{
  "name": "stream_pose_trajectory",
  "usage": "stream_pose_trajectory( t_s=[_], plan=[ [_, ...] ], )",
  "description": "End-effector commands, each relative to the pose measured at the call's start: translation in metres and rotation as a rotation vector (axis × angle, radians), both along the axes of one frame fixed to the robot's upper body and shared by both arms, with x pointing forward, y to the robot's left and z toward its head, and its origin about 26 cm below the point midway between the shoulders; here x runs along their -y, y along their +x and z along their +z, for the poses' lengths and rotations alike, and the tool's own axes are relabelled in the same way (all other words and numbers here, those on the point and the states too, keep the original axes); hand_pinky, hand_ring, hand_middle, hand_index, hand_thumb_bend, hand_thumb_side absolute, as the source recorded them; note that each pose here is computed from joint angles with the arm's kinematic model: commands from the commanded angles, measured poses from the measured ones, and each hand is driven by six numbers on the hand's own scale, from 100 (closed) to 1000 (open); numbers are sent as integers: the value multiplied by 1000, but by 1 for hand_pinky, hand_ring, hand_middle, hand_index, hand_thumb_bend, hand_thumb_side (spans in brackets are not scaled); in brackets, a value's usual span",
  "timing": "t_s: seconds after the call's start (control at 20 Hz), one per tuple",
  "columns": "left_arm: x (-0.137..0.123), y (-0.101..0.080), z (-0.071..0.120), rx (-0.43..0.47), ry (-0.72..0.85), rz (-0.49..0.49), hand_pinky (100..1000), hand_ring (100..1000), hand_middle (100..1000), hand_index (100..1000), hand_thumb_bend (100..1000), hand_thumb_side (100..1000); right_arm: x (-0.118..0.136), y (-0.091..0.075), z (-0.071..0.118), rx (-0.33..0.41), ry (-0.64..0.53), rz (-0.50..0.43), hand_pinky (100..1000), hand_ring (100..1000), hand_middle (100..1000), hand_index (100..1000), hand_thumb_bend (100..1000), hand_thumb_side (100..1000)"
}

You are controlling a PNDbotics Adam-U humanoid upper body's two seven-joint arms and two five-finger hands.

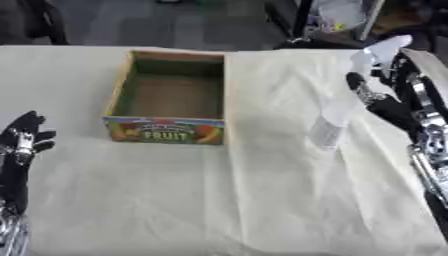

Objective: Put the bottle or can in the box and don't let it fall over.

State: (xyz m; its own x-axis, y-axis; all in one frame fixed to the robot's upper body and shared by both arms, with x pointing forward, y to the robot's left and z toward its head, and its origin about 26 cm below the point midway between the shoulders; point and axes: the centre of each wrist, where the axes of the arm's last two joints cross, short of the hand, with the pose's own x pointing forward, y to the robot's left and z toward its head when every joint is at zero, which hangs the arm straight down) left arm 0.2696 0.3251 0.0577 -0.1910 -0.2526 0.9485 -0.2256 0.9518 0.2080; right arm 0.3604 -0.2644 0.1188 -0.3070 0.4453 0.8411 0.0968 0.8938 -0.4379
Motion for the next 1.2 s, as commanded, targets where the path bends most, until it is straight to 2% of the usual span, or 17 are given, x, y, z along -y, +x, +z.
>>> stream_pose_trajectory(
  t_s=[0.05, 1.2],
  plan=[
    [0, 1, 8, 24, 19, -11, 763, 736, 800, 890, 393, 815, -3, 2, 12, 30, -8, -13, 919, 827, 798, 975, 456, 438],
    [0, 0, 8, 22, 21, -15, 764, 737, 800, 891, 393, 818, -28, 1, 21, 17, 28, -85, 905, 809, 763, 954, 478, 414]
  ],
)
